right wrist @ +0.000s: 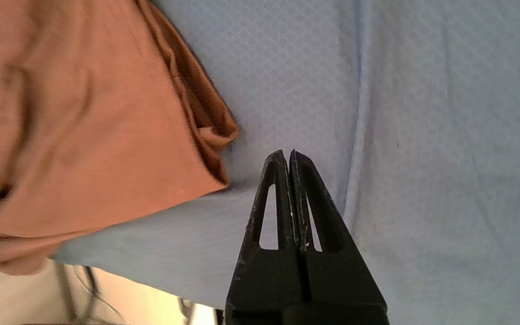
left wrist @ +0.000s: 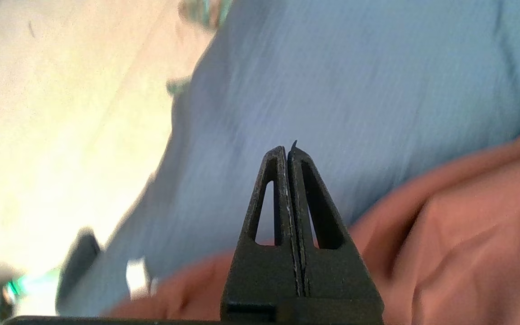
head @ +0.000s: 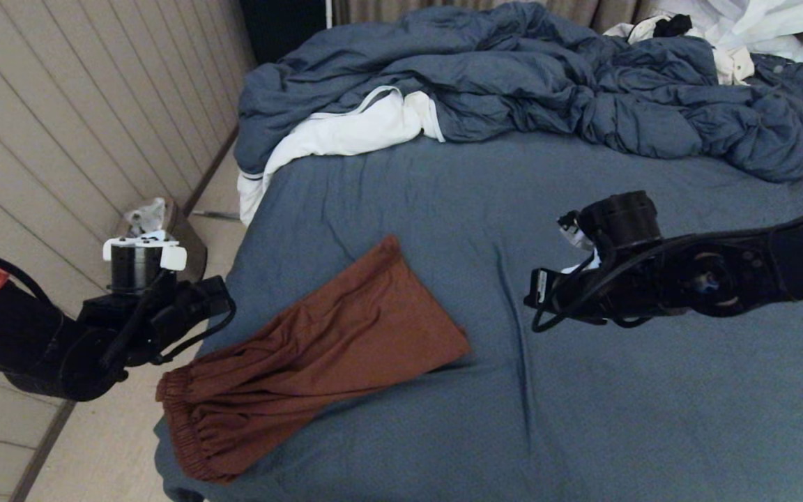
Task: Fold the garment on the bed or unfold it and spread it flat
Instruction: Fold the brown shorts
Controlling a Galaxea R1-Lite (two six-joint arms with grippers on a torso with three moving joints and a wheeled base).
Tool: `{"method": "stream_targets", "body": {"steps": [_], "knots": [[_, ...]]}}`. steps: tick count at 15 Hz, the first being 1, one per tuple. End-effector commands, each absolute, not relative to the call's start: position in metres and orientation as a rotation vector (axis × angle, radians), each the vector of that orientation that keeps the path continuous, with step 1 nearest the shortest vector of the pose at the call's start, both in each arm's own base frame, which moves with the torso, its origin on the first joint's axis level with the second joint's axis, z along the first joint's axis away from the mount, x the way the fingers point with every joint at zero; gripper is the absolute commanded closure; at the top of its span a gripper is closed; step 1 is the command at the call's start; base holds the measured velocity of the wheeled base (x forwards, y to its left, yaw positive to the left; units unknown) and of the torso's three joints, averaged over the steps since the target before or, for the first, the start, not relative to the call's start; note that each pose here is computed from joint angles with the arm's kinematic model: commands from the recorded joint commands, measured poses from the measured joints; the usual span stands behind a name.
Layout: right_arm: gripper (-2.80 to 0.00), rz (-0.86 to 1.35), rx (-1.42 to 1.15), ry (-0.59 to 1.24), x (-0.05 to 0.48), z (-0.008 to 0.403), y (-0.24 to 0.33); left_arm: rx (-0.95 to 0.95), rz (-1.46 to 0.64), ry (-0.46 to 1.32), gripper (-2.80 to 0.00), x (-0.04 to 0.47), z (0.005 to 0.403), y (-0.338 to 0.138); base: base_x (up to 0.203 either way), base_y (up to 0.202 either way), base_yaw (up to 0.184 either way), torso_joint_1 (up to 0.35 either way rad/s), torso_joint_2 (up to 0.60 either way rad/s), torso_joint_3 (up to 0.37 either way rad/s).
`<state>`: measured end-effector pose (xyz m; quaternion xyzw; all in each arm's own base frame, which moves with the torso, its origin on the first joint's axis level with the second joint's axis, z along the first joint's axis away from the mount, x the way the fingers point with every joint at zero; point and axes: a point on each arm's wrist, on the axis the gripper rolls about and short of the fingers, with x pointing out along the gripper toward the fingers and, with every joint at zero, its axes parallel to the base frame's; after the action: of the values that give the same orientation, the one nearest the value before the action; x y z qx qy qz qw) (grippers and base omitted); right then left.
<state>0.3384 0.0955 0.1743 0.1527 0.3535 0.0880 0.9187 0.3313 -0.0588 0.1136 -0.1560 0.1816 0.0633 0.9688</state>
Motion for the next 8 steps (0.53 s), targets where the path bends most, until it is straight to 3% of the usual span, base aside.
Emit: {"method": "stream_targets", "body": {"steps": [1,3,4,8], "knots": [[0.0,0.174,0.276,0.791,0.361,0.161,0.099,-0.379,0.142,0.367,-2.8,0.314,0.11,-0.042,0.0,0.0,0.0,0.0,0.0,0.0],[0.0,0.183,0.245,0.812,0.373,0.158,0.104,-0.396,0.124,0.349,-2.8,0.306,0.118,-0.038,0.0,0.0,0.0,0.0,0.0,0.0],[-2.8,0.192,0.226,0.819,0.377,0.156,0.106,-0.397,0.118,0.349,-2.8,0.302,0.12,-0.038,0.0,0.0,0.0,0.0,0.0,0.0],[-2.8,0.24,0.187,0.828,0.394,0.155,0.129,-0.397,0.108,0.368,-2.8,0.291,0.118,-0.037,0.0,0.0,0.0,0.0,0.0,0.0]]}}
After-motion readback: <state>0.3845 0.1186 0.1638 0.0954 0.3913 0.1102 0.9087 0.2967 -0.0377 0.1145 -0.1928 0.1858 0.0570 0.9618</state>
